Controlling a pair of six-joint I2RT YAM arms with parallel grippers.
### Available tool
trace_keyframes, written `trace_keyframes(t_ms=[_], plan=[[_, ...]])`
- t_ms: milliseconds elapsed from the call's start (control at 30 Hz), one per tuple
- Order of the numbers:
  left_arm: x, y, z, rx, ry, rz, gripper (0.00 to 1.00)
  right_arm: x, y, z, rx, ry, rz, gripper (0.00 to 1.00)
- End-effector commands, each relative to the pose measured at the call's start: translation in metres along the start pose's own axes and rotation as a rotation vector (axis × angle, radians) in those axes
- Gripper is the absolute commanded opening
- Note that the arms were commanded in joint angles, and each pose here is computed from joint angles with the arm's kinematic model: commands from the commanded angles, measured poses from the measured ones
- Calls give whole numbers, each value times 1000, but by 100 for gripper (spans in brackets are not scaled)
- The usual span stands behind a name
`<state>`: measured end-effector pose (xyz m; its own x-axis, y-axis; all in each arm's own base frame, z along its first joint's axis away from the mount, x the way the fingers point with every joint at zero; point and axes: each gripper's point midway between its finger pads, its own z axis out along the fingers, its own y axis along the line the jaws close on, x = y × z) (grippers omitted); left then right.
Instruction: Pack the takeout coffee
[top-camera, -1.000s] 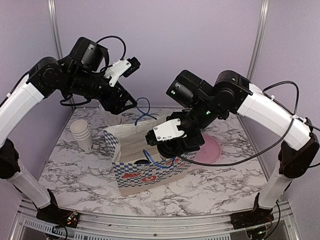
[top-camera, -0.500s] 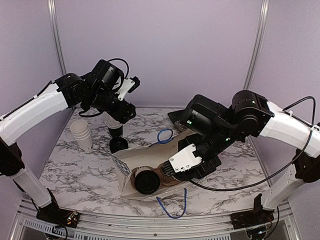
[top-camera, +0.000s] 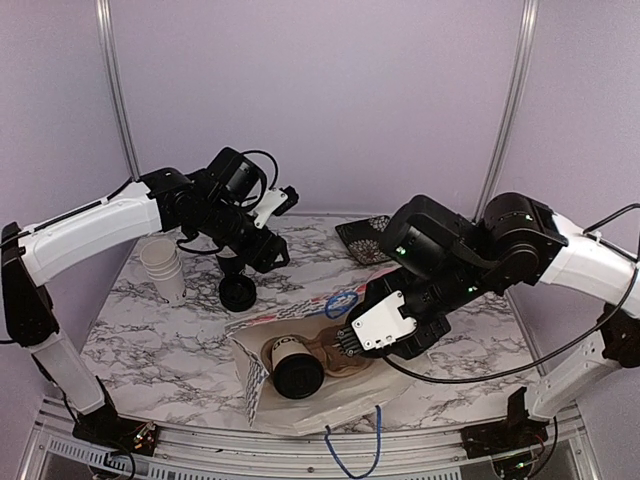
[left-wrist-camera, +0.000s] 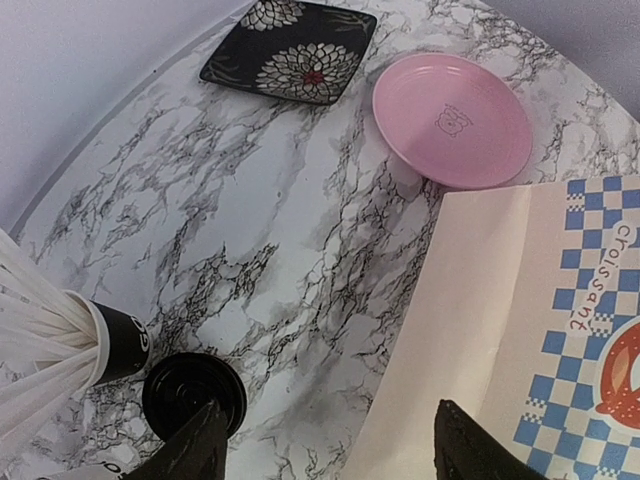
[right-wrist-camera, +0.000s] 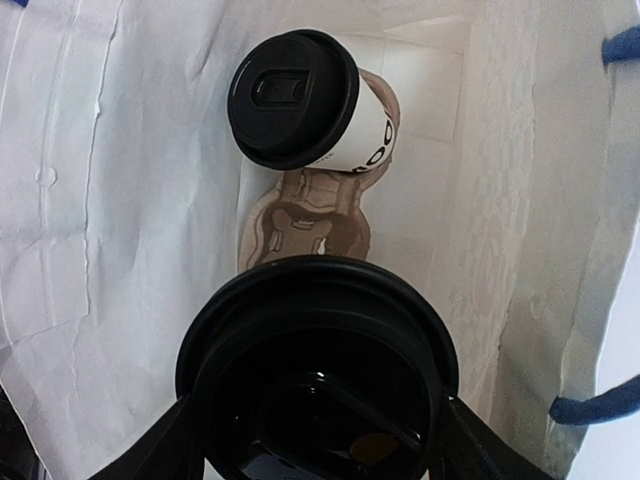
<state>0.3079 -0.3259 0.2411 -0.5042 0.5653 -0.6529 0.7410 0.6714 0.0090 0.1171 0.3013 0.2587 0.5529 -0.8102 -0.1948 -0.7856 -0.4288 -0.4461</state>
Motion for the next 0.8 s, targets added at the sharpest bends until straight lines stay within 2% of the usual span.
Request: trace_keyframes(t_ms=[0, 267, 467, 767], plan=[[12, -7, 22, 55, 42, -8, 72, -15, -21, -2, 120, -42, -53, 56], [24, -17, 45, 149, 95, -10, 72, -19, -7, 27, 108, -14, -130, 56], [31, -29, 48, 219, 107, -5, 71, -21, 9, 30, 74, -17, -139, 56], [44, -35, 66, 270, 158, -18, 70, -17, 5, 40, 117, 12, -156, 56]])
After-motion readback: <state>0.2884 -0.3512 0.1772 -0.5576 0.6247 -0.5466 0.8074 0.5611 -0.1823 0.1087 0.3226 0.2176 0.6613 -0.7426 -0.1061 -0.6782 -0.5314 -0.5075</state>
